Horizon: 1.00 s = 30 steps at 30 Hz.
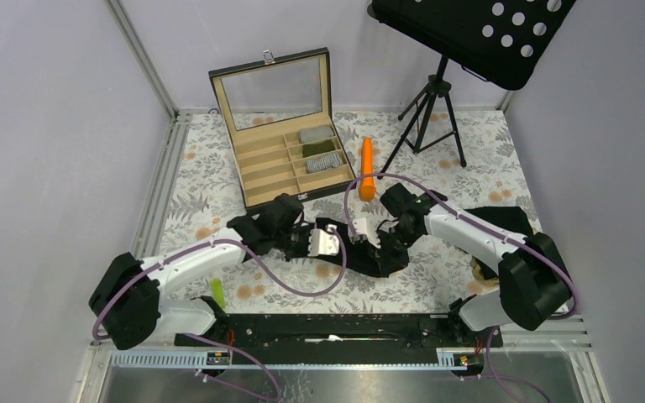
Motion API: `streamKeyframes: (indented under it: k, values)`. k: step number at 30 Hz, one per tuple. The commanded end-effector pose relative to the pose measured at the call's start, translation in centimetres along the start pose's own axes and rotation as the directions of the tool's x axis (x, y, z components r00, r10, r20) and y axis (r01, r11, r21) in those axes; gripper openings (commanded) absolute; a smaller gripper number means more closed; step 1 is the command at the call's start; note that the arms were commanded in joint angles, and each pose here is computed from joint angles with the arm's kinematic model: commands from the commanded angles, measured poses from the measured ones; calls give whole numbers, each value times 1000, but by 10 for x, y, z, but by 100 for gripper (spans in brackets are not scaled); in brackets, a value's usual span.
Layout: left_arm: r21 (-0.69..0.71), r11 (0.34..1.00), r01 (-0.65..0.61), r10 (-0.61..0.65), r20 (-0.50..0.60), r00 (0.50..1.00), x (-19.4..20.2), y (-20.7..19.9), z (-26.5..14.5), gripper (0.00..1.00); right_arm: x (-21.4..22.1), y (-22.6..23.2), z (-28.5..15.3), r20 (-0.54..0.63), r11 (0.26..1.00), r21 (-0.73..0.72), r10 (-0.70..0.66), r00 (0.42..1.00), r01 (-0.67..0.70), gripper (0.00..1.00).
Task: Roll the underwear
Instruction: Fold the underwear at the center of the board.
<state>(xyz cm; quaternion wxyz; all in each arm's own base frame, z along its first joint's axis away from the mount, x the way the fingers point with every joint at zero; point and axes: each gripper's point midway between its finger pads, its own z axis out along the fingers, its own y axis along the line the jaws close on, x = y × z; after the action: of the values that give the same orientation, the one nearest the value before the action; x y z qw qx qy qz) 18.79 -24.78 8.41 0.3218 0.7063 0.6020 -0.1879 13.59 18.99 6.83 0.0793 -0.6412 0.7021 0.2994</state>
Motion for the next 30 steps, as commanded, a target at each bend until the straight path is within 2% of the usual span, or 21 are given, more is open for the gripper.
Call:
streamKeyframes:
  k: [1,5,10,19,30]
  values:
    - [-6,999,33,-32,37,999,-19,23,1,0,-4,9,-15,42,997,-24,80,996,-79,0]
    - [-30,1000,1,-1,16,1000,-11,47,7,0,-4,-8,-26,93,984,-37,175,980,-172,0]
    - [-66,997,-49,50,13,999,-16,79,17,0,1,-26,-30,95,976,-42,216,972,-213,0]
    - [-91,994,-52,47,-56,997,-1,124,43,0,8,-65,-38,83,947,-80,319,944,-312,0]
    - [-75,997,-18,11,-80,997,8,136,49,0,3,-114,-39,26,913,-134,391,920,-385,1]
